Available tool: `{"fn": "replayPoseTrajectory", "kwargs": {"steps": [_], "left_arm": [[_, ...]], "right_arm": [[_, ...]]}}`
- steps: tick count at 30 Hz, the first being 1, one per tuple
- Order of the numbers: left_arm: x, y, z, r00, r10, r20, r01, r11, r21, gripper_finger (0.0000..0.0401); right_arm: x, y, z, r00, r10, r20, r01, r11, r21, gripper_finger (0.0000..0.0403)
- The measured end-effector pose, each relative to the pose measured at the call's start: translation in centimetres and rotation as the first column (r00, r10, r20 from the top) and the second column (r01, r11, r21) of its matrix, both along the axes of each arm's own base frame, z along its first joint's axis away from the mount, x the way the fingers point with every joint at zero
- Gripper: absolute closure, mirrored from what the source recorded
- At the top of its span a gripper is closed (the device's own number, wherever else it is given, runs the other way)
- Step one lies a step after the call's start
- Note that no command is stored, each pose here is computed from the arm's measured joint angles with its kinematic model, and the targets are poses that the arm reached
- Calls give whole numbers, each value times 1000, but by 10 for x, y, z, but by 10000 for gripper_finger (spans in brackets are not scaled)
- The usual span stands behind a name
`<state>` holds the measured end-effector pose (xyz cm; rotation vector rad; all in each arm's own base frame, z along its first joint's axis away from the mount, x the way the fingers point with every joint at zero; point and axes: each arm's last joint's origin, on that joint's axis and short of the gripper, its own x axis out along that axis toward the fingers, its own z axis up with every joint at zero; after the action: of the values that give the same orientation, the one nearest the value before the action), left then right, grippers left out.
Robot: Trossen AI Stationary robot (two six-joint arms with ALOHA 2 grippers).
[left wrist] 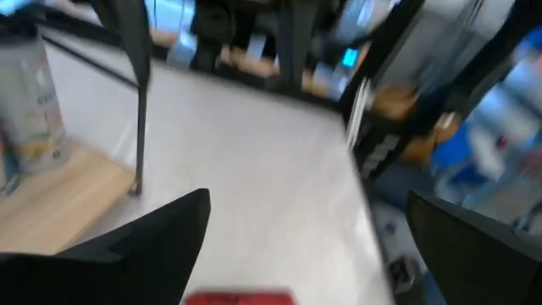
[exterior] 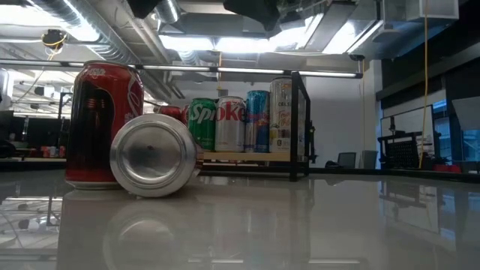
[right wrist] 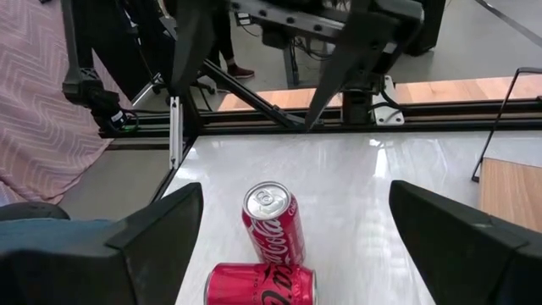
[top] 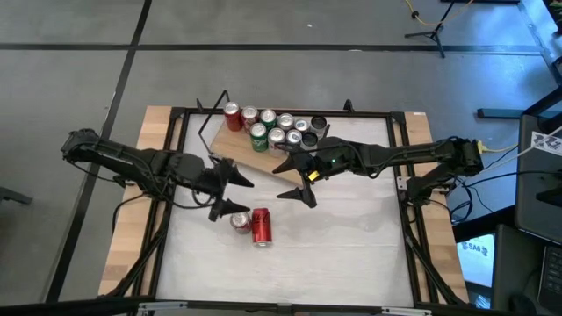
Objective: Place canned beverage on shelf
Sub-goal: Put the red white soda can on the shelf aligned with other red white soda can
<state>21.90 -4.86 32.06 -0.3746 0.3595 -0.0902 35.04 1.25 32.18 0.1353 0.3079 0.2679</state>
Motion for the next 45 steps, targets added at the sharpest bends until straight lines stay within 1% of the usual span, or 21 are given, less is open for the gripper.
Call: {"fn": "replayPoseTrajectory", "kwargs": {"steps": [3,5,8,10,12,15,19,21,27,32,38,45], "left_arm": [[13,-7,7,988,-16,-156,27,997,66,16],[22,-13,10,964,-15,-266,47,993,112,16],[32,-21,9,905,5,-426,73,983,167,16],[37,-27,5,853,13,-521,102,976,191,16],[41,-33,-1,801,26,-598,116,973,198,16],[45,-40,-11,732,49,-679,122,972,201,16],[46,-45,-24,669,95,-737,96,972,213,16],[48,-46,-27,652,110,-751,83,973,214,16],[52,-47,-33,635,126,-762,55,977,208,16],[54,-52,-40,630,123,-767,63,976,208,16],[51,-57,-54,592,135,-794,67,974,216,16],[52,-57,-65,599,132,-790,65,975,213,16]], "right_arm": [[0,0,-1,1000,0,-9,0,1000,0,31],[-1,0,-2,1000,0,-18,0,1000,0,31],[-1,0,-2,1000,0,-26,0,1000,0,31],[-1,0,-2,1000,0,-26,0,1000,0,31],[-1,0,-2,1000,0,-25,0,1000,0,31],[-1,0,-2,1000,0,-26,0,1000,0,31],[-1,0,-2,1000,0,-25,0,1000,0,31],[-1,0,-2,1000,0,-25,0,1000,0,31],[-1,0,-3,1000,0,-31,0,1000,-1,31],[-2,0,-5,998,0,-57,0,1000,-1,31],[-2,0,-6,997,0,-71,0,1000,-1,31],[-2,0,-6,997,0,-71,0,1000,-1,31]]}}
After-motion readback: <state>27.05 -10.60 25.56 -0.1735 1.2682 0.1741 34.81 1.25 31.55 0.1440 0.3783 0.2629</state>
